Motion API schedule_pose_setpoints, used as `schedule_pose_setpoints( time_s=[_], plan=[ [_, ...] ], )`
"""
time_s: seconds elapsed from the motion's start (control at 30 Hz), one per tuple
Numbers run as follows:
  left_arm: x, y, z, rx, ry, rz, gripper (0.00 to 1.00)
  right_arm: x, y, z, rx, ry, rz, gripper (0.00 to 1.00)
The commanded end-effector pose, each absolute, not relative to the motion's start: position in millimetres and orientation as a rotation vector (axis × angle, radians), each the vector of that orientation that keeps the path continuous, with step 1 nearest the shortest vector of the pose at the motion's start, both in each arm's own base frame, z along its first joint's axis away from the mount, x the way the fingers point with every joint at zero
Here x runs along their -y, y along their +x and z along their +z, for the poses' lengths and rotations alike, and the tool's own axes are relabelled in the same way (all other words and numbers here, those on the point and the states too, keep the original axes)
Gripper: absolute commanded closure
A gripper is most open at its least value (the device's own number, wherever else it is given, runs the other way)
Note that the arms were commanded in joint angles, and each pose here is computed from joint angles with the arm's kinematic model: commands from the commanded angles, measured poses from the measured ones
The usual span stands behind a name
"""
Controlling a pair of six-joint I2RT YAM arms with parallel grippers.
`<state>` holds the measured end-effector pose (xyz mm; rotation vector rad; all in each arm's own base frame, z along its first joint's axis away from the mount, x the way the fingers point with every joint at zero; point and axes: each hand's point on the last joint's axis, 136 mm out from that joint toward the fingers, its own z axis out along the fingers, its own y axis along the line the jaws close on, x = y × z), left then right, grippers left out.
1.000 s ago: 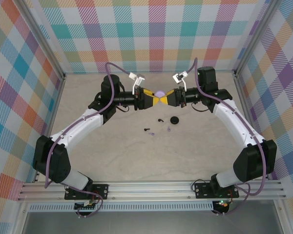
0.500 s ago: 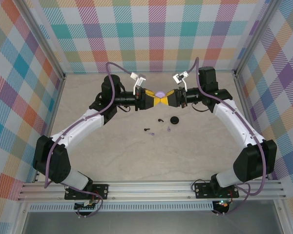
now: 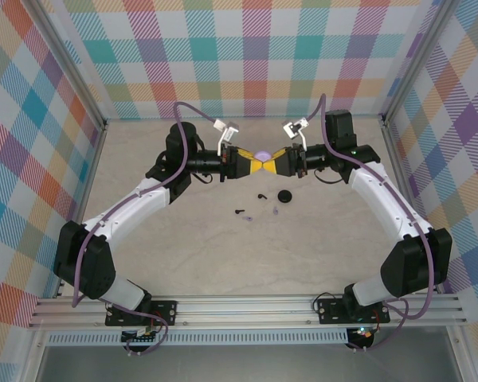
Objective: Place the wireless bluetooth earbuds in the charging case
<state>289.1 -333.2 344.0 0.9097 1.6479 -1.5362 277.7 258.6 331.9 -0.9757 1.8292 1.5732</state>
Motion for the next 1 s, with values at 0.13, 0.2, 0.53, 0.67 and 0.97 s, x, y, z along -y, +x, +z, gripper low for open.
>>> schedule_pose_setpoints(
  time_s=[0.13, 0.2, 0.53, 0.67, 0.97],
  plan=[
    [338, 289, 348, -1.627, 0.927, -1.486, 0.92, -259, 277, 336, -1.836, -0.988, 1.511, 0.66],
    [337, 291, 347, -1.636, 0.916, -1.469, 0.92, -258, 279, 334, -1.851, -0.977, 1.487, 0.61],
    [327, 298, 345, -1.661, 0.869, -1.425, 0.92, -251, 281, 338, -1.859, -0.950, 1.418, 0.58],
    [326, 298, 343, -1.667, 0.869, -1.421, 0.91, -249, 283, 340, -1.861, -0.940, 1.399, 0.58],
    [326, 293, 348, -1.648, 0.889, -1.444, 0.91, -250, 279, 343, -1.844, -0.957, 1.438, 0.69]
  ],
)
